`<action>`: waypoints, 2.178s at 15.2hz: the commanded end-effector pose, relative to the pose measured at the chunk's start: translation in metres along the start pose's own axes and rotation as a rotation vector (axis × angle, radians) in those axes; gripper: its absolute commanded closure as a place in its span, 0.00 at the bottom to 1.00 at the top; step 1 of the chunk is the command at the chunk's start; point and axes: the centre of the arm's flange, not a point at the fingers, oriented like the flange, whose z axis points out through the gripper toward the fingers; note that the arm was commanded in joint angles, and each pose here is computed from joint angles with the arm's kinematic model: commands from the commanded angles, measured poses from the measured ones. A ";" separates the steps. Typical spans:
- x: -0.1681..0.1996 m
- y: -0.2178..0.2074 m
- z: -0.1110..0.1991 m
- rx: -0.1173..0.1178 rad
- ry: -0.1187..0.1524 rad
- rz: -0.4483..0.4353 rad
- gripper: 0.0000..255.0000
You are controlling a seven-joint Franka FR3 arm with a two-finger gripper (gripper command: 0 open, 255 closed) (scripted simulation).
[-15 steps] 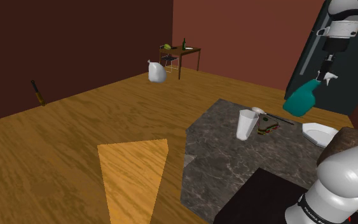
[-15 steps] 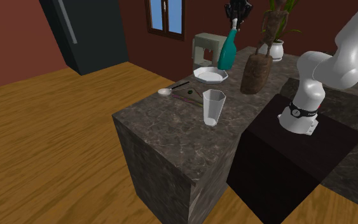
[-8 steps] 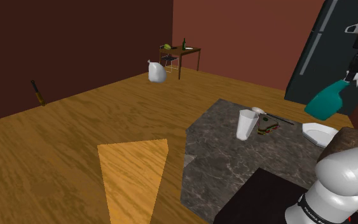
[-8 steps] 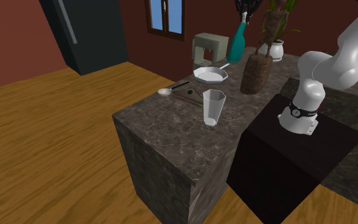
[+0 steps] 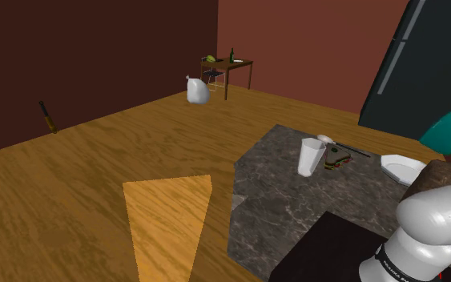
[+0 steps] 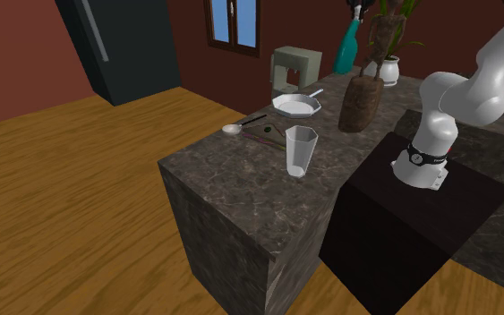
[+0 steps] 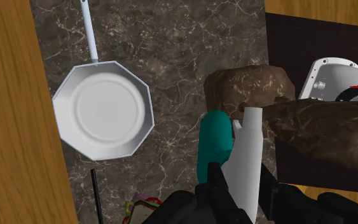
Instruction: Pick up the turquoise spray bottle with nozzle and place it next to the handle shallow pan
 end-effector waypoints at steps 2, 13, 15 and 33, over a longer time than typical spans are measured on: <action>-0.038 0.004 -0.007 0.000 0.000 -0.001 1.00; -0.179 0.023 -0.036 0.000 0.000 -0.001 1.00; -0.205 0.026 -0.042 0.000 0.000 -0.001 1.00; -0.209 0.030 0.046 0.000 0.000 -0.001 1.00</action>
